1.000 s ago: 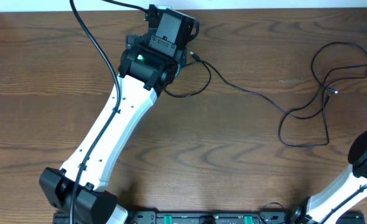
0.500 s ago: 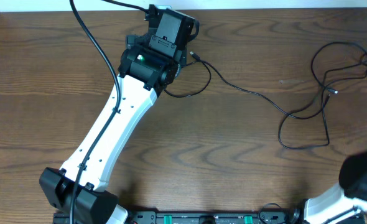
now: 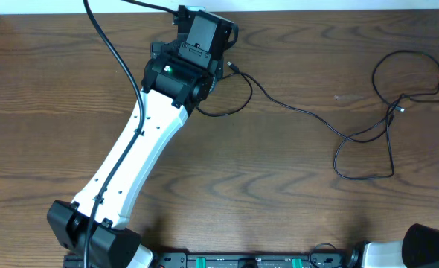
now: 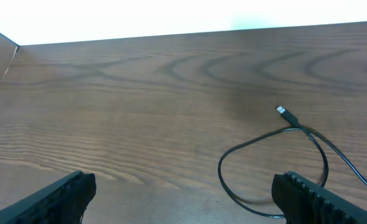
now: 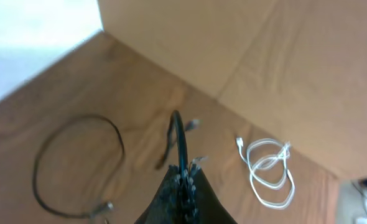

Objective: Untangle cables

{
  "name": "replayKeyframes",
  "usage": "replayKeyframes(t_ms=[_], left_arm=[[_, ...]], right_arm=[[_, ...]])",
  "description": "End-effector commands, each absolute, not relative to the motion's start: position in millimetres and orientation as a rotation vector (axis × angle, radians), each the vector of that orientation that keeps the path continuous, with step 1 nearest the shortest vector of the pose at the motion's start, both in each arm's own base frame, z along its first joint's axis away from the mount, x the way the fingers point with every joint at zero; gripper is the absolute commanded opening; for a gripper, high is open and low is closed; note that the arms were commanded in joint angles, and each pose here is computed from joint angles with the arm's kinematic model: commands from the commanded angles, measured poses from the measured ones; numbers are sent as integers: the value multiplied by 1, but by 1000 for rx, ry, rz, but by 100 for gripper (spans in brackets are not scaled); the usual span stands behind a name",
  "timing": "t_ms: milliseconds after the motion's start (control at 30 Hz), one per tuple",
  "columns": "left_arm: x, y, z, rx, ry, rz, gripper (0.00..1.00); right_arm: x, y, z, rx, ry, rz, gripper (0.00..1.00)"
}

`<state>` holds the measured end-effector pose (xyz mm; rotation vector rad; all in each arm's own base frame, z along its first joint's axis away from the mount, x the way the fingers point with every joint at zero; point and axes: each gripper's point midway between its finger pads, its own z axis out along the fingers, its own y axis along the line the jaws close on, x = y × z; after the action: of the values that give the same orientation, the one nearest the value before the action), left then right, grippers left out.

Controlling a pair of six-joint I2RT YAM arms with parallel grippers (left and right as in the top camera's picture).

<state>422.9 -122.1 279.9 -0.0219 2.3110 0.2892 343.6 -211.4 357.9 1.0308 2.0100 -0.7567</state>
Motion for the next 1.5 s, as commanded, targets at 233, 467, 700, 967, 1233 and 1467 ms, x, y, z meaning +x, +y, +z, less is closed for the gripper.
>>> replayKeyframes(t_ms=[233, 467, 700, 967, 1233, 1467], left_arm=[[421, -120, 285, -42, 2301, 279, 95], [421, -120, 285, -43, 2300, 279, 95], [421, -120, 285, -43, 2301, 279, 95], [421, -120, 285, -43, 2301, 279, 95], [421, -120, 285, -42, 2301, 279, 95], [421, -120, 285, -43, 2300, 279, 95]], right_arm=[[331, -207, 329, 1163, 2034, -726, 1], [337, -208, 266, 1200, 2112, -734, 1], [357, -208, 219, 1192, 2094, -662, 1], [390, -215, 203, 1179, 1979, -592, 1], [444, -226, 152, 1163, 1966, -540, 1], [498, -231, 92, 1143, 2005, -453, 36]])
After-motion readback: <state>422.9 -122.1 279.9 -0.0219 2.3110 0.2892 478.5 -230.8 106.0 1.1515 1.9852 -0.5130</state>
